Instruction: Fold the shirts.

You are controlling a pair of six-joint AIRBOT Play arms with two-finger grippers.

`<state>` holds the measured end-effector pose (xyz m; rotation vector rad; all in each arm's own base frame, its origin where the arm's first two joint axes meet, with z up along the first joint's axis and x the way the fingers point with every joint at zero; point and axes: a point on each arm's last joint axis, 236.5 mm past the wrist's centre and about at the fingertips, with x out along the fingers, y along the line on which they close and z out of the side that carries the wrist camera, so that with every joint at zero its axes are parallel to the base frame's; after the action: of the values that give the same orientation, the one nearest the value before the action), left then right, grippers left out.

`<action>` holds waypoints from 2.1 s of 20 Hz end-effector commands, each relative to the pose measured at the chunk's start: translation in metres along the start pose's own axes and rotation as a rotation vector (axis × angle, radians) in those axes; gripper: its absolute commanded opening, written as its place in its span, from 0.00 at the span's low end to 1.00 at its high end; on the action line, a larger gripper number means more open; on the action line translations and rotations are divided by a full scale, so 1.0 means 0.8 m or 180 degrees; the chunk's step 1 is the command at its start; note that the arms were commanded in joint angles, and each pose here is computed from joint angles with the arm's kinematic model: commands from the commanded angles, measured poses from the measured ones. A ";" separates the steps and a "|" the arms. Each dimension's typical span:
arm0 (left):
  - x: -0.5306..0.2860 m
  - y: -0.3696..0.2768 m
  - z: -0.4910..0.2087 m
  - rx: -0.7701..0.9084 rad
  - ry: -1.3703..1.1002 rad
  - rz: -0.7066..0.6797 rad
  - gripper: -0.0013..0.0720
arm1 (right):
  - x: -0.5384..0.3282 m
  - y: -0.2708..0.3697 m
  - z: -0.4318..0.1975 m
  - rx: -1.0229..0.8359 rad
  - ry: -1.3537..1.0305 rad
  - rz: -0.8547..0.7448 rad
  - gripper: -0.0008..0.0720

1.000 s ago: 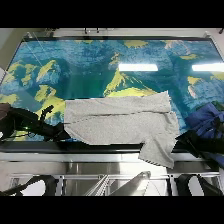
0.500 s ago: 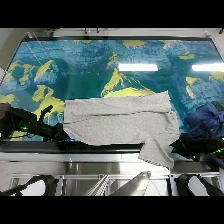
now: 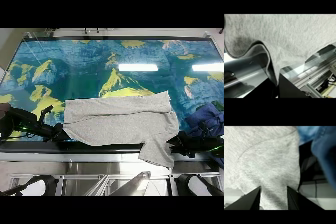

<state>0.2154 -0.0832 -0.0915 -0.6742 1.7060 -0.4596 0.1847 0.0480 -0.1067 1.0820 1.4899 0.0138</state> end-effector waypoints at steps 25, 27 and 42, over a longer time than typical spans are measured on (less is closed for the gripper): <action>-0.001 -0.002 -0.003 -0.0003 0.0035 -0.0023 0.04 | 0.001 0.009 0.002 0.0121 0.0260 0.0393 0.51; -0.001 -0.002 -0.003 -0.0003 0.0034 -0.0023 0.04 | 0.008 0.009 0.002 0.0046 0.0263 0.0322 0.51; -0.062 -0.007 0.001 -0.0057 -0.0226 -0.0213 0.04 | -0.074 0.171 -0.013 -0.0613 -0.0109 0.1764 0.04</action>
<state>0.2167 -0.0743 -0.0662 -0.7166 1.6924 -0.4986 0.2253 0.0953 -0.0310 1.2696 1.2936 0.4343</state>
